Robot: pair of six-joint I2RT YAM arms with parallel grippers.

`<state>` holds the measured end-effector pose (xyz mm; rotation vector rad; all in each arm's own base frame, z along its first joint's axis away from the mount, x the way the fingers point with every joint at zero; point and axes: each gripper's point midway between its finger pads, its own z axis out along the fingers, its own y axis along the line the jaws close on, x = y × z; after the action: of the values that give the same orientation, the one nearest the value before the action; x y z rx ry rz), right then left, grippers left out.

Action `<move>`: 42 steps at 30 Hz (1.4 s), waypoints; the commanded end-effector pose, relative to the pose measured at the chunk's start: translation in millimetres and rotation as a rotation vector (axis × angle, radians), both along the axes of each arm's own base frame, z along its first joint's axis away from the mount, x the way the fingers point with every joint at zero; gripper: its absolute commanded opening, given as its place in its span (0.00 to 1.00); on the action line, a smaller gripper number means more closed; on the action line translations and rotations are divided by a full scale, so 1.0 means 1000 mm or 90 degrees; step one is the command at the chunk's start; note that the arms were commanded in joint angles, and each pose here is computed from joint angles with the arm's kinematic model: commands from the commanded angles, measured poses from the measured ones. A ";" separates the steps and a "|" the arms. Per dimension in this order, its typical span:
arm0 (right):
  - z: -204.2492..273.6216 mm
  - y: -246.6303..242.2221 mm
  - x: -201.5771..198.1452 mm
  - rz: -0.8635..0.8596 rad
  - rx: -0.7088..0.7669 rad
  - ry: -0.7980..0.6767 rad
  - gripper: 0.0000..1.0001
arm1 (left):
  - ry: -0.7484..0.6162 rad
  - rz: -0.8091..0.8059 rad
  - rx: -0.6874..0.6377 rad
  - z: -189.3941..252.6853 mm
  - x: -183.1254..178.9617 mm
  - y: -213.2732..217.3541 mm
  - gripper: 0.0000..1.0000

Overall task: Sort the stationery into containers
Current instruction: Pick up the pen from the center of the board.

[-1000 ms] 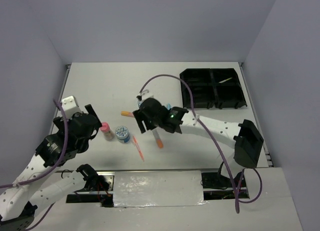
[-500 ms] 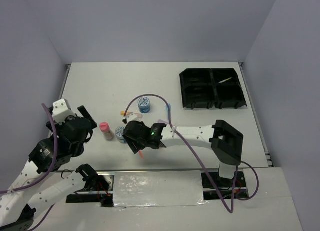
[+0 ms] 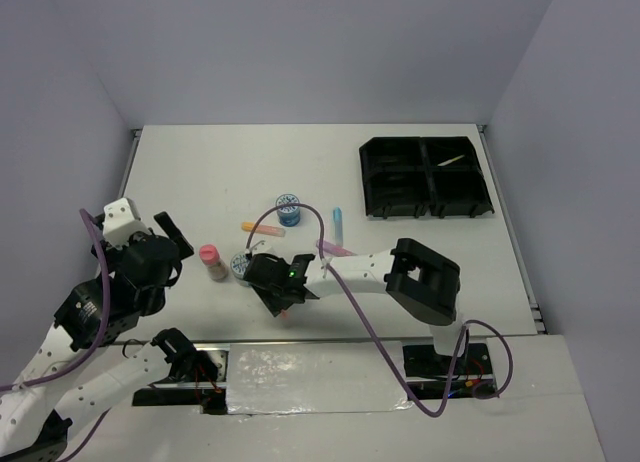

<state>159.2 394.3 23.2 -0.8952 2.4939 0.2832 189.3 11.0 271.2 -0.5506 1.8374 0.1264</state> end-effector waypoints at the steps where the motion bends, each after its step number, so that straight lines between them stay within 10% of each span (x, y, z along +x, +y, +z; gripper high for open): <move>1: 0.004 0.016 0.004 0.001 0.023 -0.010 0.59 | -0.017 -0.002 -0.005 0.007 0.003 -0.001 0.99; 15: -0.015 0.005 0.008 -0.013 -0.021 -0.002 0.44 | -0.026 -0.010 -0.012 0.009 0.001 -0.001 0.99; 27: -0.031 -0.038 0.022 -0.073 -0.030 0.037 0.00 | -0.031 -0.011 -0.015 0.009 -0.001 0.000 0.99; 42: 0.074 -0.101 0.058 -0.222 0.112 -0.101 0.00 | 0.106 -0.120 -0.143 -0.036 0.026 -0.084 0.97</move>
<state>209.1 301.7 60.7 -0.4923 2.4802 0.2699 208.6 -38.6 255.1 -0.4642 1.9615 -0.0347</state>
